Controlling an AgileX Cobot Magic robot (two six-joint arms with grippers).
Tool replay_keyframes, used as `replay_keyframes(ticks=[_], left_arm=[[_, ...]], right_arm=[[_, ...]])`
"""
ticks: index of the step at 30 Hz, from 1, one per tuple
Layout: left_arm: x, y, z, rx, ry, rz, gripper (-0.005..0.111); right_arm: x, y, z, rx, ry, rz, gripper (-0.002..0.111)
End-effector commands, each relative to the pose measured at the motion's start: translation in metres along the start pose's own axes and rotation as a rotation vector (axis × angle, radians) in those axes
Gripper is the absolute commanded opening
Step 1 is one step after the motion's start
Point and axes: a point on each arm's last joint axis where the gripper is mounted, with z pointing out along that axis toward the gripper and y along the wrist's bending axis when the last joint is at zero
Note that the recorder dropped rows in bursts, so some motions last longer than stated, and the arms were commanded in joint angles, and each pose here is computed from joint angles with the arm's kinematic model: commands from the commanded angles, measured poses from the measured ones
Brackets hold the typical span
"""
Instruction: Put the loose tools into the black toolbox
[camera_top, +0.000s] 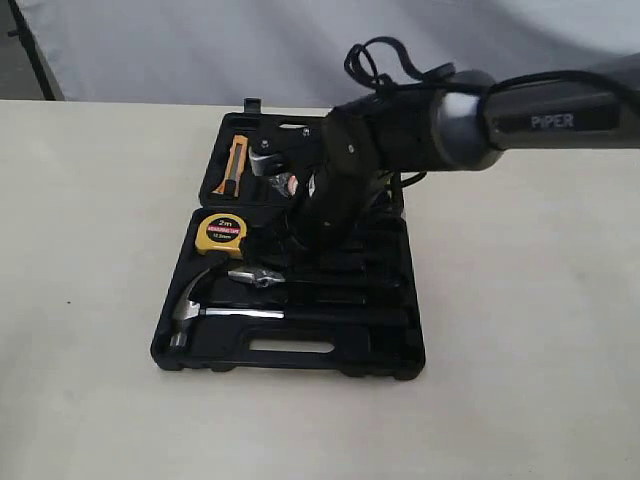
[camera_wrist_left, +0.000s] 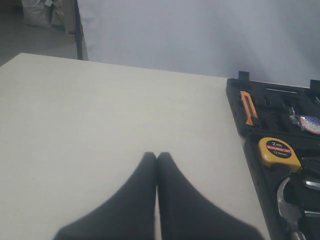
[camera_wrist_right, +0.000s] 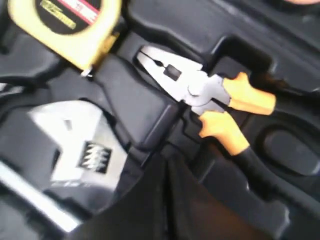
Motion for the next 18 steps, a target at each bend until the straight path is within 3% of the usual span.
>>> replay_keyframes(ticks=[1, 6, 18], left_arm=[[0.002, 0.0, -0.001, 0.014, -0.007, -0.022, 0.001], [0.002, 0.0, -0.001, 0.014, -0.007, -0.022, 0.001], [0.002, 0.0, -0.001, 0.014, -0.007, -0.022, 0.001]], right_arm=[[0.002, 0.003, -0.018, -0.004, 0.03, -0.037, 0.0], [0.009, 0.011, -0.008, -0.008, 0.083, -0.096, 0.0], [0.011, 0.017, 0.018, -0.084, 0.065, -0.059, 0.0]])
